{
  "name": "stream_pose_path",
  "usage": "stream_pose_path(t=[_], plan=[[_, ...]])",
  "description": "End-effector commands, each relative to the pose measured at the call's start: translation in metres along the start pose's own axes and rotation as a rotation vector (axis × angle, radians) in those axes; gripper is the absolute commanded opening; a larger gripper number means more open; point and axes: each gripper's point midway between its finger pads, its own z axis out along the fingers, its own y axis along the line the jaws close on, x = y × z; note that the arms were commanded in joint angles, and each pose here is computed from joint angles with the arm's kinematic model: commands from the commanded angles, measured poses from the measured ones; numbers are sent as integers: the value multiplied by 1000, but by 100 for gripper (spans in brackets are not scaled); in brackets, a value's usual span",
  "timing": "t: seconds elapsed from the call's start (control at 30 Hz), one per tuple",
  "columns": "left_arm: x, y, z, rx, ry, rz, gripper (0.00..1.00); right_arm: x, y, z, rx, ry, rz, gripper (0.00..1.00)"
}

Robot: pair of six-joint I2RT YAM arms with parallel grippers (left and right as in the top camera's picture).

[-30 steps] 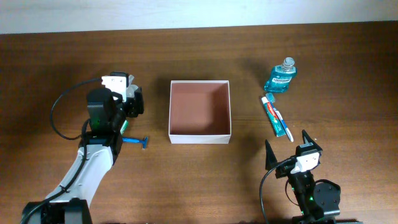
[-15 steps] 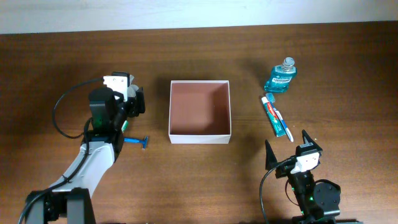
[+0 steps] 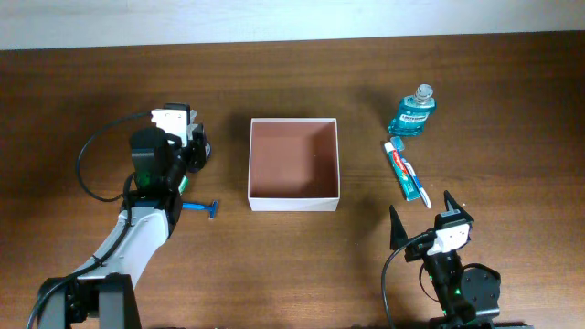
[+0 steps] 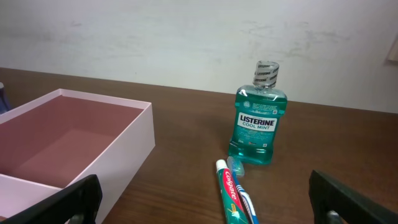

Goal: Pack container

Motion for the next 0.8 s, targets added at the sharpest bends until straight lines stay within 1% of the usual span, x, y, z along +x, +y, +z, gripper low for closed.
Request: stream_pose_path(t=[0.0,0.3,0.37,0.47,0.57,0.67,0.77], plan=[[-4,-3,1,12,-15,6,48,2,-1,0,2,4,1,99],[-32,-2,-14,7,-98,13,47,2,-1,0,3,4,1,99],[-40,-2,-20,6,-118,14,41,2,-1,0,2,4,1,99],[-49,-2,-29,4,-141,16,35,2,-1,0,2,4,1,99],[-57,-2,-37,3,-158,17,35,2,-1,0,2,4,1,99],[-60,-2,-43,3,-165,18,28,2,-1,0,3,4,1,99],[-66,-3,-49,6,-180,19,28,2,-1,0,2,4,1,99]])
